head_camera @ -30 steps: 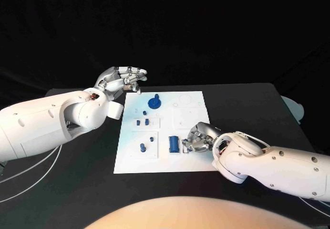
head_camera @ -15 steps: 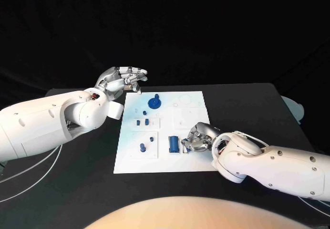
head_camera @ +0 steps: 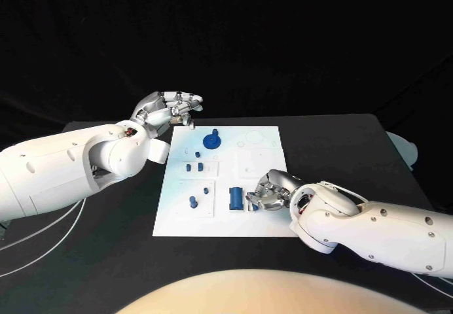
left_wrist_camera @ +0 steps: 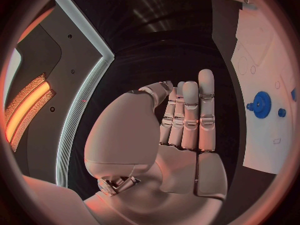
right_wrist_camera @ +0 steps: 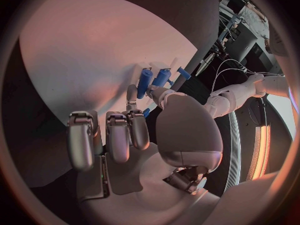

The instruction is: Assemble the parts on the task board

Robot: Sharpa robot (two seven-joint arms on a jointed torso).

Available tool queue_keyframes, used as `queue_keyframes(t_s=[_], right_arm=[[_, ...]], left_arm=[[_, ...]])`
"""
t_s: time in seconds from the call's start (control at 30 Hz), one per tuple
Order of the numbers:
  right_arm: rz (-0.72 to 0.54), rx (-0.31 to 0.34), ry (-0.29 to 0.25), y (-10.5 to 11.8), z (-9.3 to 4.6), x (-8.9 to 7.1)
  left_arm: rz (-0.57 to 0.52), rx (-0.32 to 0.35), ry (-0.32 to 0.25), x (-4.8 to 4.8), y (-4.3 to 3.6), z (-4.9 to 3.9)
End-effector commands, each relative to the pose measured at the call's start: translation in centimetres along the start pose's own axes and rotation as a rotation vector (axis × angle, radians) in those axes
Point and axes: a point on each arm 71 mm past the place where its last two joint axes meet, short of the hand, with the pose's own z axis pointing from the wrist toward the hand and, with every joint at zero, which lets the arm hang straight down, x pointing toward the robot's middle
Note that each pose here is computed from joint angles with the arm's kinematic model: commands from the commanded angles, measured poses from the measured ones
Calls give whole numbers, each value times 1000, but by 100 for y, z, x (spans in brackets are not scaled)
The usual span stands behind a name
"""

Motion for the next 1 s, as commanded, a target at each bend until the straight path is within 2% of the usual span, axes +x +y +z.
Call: queue_keyframes(t_s=[0.03,0.53,1.0], right_arm=[[-25,-21,-3,32,-10,9],[-31,-31,-11,43,-28,5],[-58,-12,-13,-32,-33,-23]], left_arm=[[-11,6,17,23,-9,6],[-10,6,17,21,-9,5],[-10,5,15,15,-10,0]])
